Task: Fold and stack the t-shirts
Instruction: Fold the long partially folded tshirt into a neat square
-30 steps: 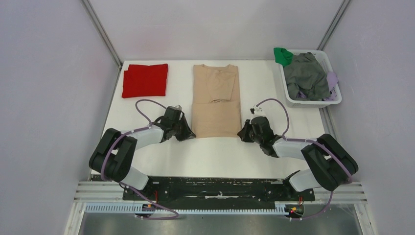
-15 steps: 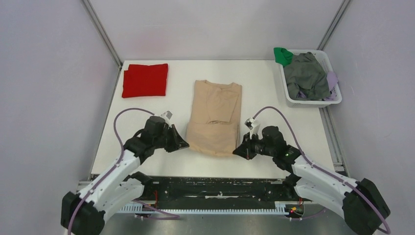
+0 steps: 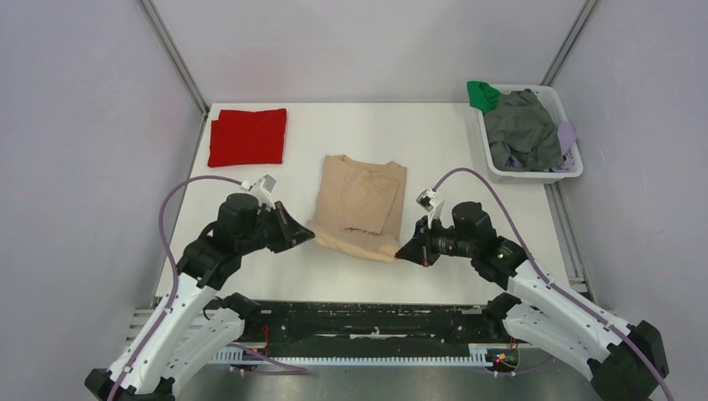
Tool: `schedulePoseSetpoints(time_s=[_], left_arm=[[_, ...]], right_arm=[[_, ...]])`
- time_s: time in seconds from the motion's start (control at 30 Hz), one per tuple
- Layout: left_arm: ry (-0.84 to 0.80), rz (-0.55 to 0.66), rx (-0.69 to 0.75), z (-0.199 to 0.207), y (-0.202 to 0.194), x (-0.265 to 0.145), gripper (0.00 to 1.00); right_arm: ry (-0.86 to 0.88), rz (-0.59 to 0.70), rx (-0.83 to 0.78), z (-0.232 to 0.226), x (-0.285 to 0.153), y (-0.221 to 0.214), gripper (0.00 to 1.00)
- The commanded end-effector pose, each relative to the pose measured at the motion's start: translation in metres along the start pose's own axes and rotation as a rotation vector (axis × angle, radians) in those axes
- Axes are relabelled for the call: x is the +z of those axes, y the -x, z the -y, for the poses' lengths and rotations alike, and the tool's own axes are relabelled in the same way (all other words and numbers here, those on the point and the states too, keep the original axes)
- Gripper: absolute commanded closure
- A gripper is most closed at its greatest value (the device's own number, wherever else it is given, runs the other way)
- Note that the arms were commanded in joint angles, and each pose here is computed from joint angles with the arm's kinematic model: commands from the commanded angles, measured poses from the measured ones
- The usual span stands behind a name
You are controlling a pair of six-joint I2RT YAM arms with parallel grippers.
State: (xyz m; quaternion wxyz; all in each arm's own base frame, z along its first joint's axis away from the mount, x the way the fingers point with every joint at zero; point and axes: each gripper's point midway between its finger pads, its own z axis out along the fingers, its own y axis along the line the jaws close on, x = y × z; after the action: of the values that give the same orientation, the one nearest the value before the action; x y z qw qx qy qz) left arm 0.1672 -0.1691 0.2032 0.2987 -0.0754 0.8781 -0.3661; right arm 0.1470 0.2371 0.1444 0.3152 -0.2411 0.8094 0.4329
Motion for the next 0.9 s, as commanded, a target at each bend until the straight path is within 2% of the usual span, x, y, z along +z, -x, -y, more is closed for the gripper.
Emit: schedulePoseSetpoints(time_s=[0.0, 0.17, 0.37, 0.73, 0.87], left_arm=[[0.025, 0.155, 0.006, 0.014, 0.049, 0.01, 0.98], [0.123, 0.239, 0.044, 0.014, 0.091, 0.03, 0.98], [0.199, 0.3, 0.085, 0.012, 0.132, 0.053, 0.98], [0.268, 0.292, 0.071, -0.018, 0.186, 0.112, 0.98], [0.265, 0.245, 0.065, -0.026, 0.198, 0.137, 0.98]], right_arm=[[-0.084, 0.09, 0.008, 0.019, -0.001, 0.042, 1.0], [-0.119, 0.2, 0.04, 0.04, 0.0, 0.09, 1.0], [-0.139, 0.243, 0.064, 0.059, 0.005, 0.128, 1.0], [-0.182, 0.291, 0.108, 0.115, 0.021, 0.165, 1.0], [-0.203, 0.307, 0.118, 0.135, 0.027, 0.179, 1.0]])
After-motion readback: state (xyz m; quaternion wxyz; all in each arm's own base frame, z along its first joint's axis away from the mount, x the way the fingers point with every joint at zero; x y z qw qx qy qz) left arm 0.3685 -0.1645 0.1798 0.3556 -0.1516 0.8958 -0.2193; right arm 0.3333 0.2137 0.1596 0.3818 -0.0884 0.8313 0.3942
